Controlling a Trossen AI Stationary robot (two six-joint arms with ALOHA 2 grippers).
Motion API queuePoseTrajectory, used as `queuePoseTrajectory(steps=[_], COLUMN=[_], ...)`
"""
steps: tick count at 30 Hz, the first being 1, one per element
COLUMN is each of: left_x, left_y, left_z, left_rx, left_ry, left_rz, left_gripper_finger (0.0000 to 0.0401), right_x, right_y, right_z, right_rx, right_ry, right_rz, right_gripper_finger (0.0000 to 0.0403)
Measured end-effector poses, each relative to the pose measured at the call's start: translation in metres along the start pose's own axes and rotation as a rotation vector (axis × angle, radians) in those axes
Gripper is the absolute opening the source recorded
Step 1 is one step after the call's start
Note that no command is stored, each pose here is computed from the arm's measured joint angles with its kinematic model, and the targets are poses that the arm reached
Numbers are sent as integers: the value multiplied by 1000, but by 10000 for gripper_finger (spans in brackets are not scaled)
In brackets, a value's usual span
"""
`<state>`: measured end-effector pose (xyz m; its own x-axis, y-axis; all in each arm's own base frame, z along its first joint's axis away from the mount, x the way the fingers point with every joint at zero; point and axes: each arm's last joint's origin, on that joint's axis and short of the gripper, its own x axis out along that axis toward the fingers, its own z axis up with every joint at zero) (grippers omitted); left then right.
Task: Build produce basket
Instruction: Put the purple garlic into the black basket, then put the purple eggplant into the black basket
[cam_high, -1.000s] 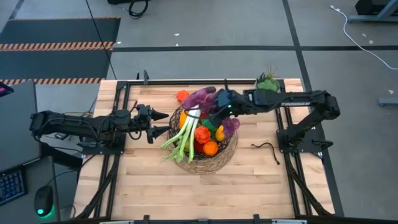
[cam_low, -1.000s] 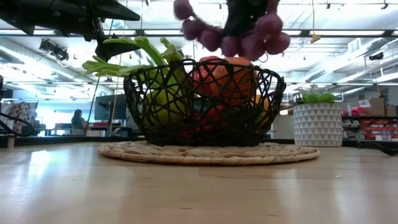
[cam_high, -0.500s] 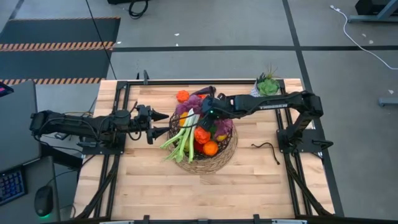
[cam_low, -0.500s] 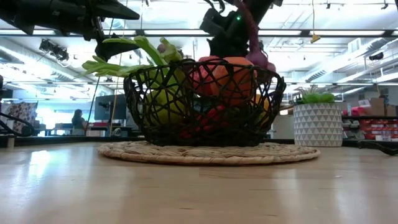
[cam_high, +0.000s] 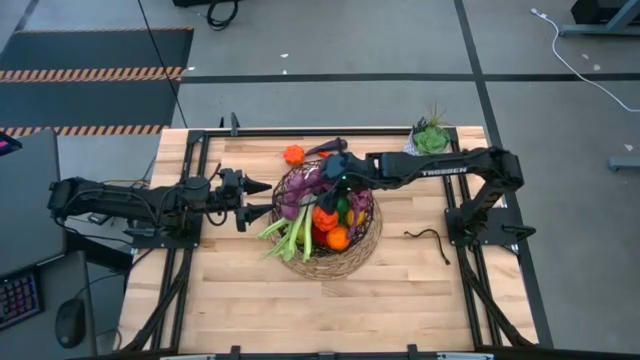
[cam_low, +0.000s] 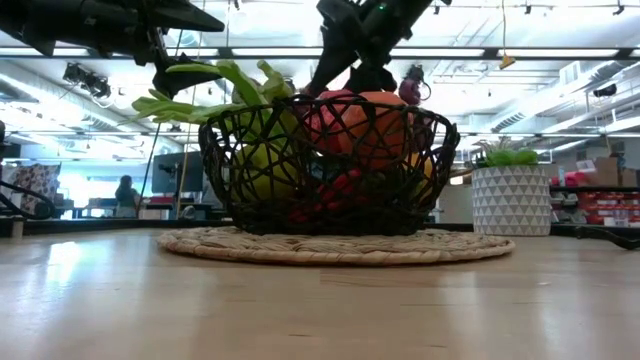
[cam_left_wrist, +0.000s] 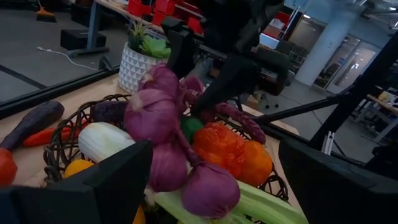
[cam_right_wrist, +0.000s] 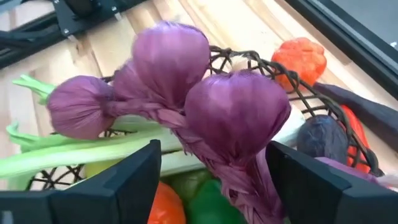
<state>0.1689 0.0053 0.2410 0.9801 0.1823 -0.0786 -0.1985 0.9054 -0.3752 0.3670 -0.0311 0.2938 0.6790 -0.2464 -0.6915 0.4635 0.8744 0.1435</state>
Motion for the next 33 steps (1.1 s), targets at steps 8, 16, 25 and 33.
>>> queuePoseTrajectory(steps=[8,16,25,33], left_x=[0,4,17,20], left_y=[-1,0,1,-5], left_z=[0,-5,-22,-9], left_rx=[-6,0,26,125], left_ry=[4,40,136,-46], left_rz=[-4,10,53,89], left_gripper_finger=[355,355,355,355], right_x=[-14,-57,-89,-88], right_y=[-1,-8,-26,-28], right_z=[2,7,-1,14], right_rx=[32,40,-60,-174], right_ry=[4,-38,-14,-127], right_rz=[41,49,-153,-95], right_gripper_finger=[291,284,284,284])
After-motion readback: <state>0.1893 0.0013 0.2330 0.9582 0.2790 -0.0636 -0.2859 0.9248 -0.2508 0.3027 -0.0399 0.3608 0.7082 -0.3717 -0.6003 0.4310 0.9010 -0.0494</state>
